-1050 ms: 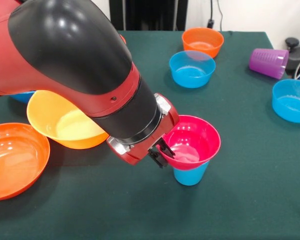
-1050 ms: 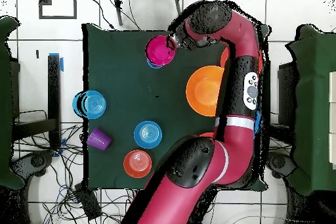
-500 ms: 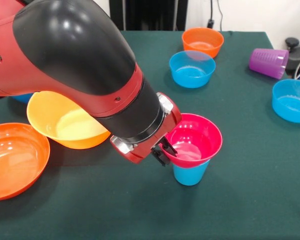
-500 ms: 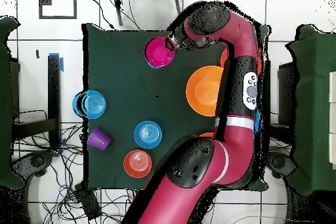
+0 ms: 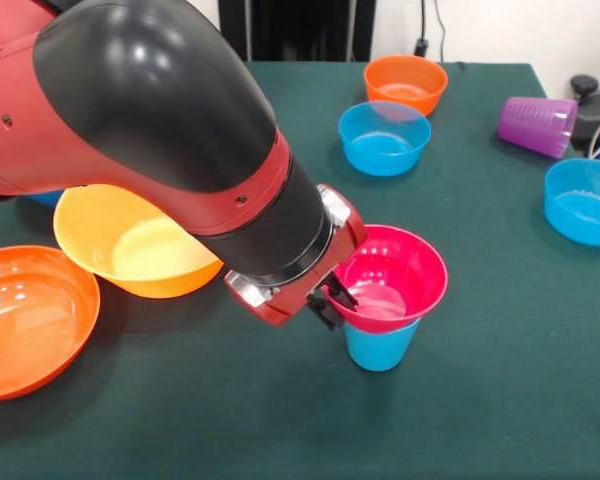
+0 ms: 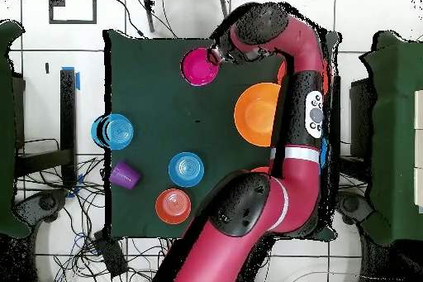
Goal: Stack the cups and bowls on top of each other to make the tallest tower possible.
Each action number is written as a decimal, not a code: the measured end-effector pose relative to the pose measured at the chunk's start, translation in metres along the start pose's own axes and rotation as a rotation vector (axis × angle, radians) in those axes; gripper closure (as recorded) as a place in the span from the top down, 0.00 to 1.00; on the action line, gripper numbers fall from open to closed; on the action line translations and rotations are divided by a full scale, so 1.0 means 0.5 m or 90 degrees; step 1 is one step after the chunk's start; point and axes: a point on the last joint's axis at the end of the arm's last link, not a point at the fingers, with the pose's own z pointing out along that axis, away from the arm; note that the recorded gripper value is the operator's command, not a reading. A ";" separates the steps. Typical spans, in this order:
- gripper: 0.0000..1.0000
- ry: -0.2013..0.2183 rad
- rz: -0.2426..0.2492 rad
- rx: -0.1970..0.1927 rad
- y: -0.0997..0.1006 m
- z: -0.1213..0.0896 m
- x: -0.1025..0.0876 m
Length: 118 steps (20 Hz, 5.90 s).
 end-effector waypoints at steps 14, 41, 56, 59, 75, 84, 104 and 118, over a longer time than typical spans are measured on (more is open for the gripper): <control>0.00 0.016 -0.003 -0.027 0.014 0.021 0.017; 1.00 0.012 -0.003 -0.021 0.013 0.018 0.010; 1.00 0.010 -0.002 -0.019 0.009 0.016 0.011; 1.00 0.009 -0.002 -0.018 0.009 0.015 0.010; 1.00 0.000 -0.018 -0.004 0.043 -0.124 -0.046; 1.00 0.009 -0.040 0.001 0.086 -0.232 -0.086; 1.00 -0.067 0.112 0.052 0.270 -0.426 -0.189; 1.00 -0.133 0.106 0.155 0.498 -0.359 -0.192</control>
